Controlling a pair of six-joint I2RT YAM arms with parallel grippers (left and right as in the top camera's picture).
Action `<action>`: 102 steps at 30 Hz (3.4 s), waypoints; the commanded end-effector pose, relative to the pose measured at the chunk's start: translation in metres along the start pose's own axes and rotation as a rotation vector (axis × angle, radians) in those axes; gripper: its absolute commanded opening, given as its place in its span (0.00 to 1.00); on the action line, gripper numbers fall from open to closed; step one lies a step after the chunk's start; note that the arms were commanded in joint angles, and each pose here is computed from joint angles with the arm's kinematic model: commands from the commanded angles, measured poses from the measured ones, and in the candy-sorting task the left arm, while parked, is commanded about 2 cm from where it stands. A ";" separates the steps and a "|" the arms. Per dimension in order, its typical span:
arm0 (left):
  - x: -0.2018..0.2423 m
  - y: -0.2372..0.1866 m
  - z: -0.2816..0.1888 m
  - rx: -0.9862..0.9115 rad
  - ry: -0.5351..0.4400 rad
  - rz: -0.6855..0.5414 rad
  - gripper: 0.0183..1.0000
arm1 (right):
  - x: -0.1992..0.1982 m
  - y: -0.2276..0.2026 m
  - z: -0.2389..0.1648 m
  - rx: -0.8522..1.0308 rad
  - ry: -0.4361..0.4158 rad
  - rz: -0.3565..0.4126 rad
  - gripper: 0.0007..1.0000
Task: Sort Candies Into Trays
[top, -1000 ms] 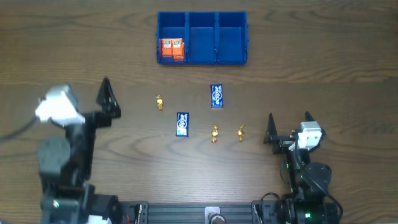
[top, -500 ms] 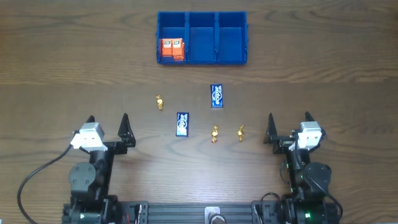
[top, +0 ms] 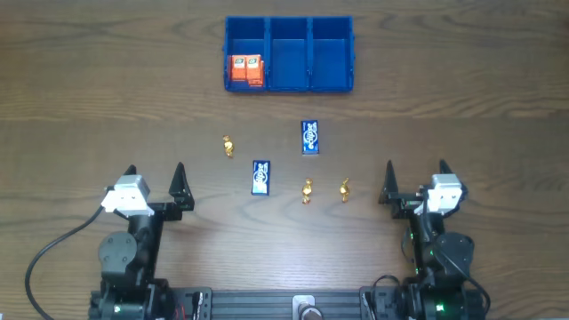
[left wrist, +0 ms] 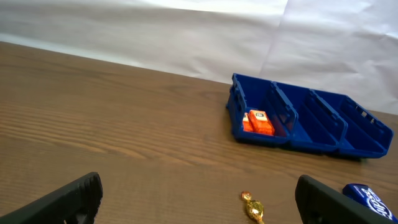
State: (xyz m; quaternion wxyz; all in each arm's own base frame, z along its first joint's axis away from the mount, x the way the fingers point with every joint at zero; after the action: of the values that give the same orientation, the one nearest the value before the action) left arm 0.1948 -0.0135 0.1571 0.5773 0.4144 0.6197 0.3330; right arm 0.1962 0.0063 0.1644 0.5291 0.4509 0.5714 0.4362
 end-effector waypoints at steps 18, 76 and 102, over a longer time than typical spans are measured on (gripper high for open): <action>0.008 -0.011 0.001 0.037 0.036 0.021 1.00 | 0.094 0.115 0.077 0.611 0.432 0.180 1.00; 0.008 -0.011 0.001 0.037 0.036 0.021 1.00 | 0.221 0.057 0.328 0.699 0.111 -0.049 0.24; 0.008 -0.011 0.001 0.037 0.036 0.021 1.00 | 0.205 -0.057 0.180 1.164 0.258 -0.049 0.92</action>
State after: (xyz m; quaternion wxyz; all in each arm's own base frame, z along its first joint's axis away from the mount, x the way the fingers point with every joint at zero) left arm 0.1945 -0.0134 0.1576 0.5754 0.4185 0.6162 0.3377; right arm 0.3614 0.2031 0.0618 0.1415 0.5714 0.8033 0.0898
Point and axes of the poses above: each gripper's point midway between its finger pads, its own z axis out along the fingers, its own x axis along the line the jaws close on, y = z × x, the point moved 5 cm from there along -z, back along the fingers, and after that the axes turned 14 degrees about -z, right-handed, at the moved point
